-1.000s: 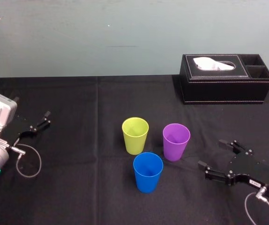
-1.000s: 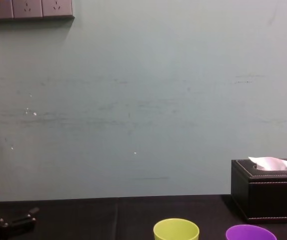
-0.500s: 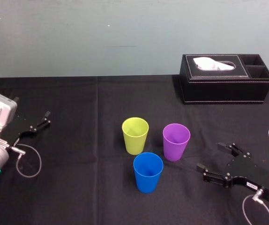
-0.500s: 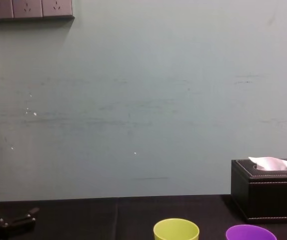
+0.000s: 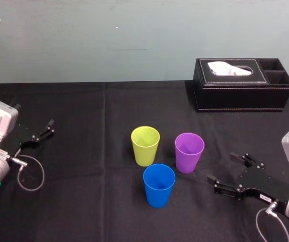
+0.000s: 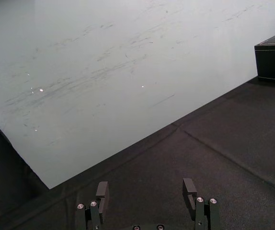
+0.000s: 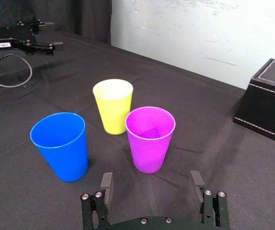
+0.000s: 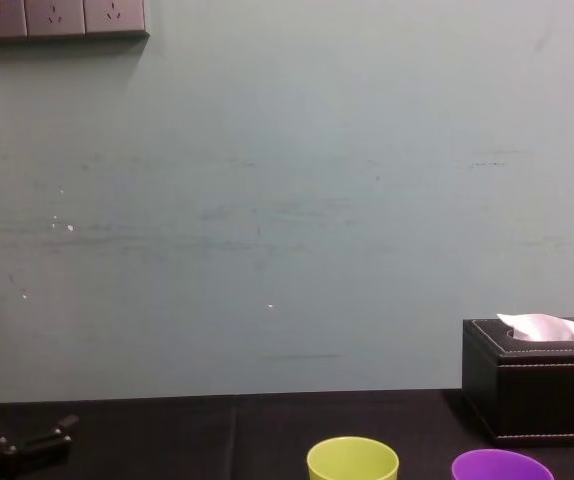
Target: Stack the three plastic cups sequentially using one hand.
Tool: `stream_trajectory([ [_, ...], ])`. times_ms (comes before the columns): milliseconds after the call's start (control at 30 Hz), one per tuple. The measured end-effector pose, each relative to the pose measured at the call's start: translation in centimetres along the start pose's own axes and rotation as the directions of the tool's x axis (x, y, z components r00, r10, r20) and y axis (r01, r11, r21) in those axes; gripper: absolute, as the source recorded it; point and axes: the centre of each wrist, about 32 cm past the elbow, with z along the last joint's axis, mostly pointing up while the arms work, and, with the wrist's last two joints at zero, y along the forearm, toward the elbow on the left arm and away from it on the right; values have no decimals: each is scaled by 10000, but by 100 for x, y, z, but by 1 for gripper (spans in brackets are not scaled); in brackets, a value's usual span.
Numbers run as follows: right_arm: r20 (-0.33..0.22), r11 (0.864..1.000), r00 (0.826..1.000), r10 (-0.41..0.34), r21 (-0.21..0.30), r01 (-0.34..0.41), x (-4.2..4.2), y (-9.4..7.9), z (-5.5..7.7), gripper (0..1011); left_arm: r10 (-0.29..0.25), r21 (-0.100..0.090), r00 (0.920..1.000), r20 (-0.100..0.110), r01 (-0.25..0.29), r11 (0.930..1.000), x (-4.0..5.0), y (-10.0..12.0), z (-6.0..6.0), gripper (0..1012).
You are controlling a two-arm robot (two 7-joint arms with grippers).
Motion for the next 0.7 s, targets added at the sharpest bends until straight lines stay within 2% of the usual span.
stream_trajectory([
  [700,22,9998,9998,193,88,-193,-50,202,44,1003,0,0,10000,0,0,10000,0,0,0,1010],
])
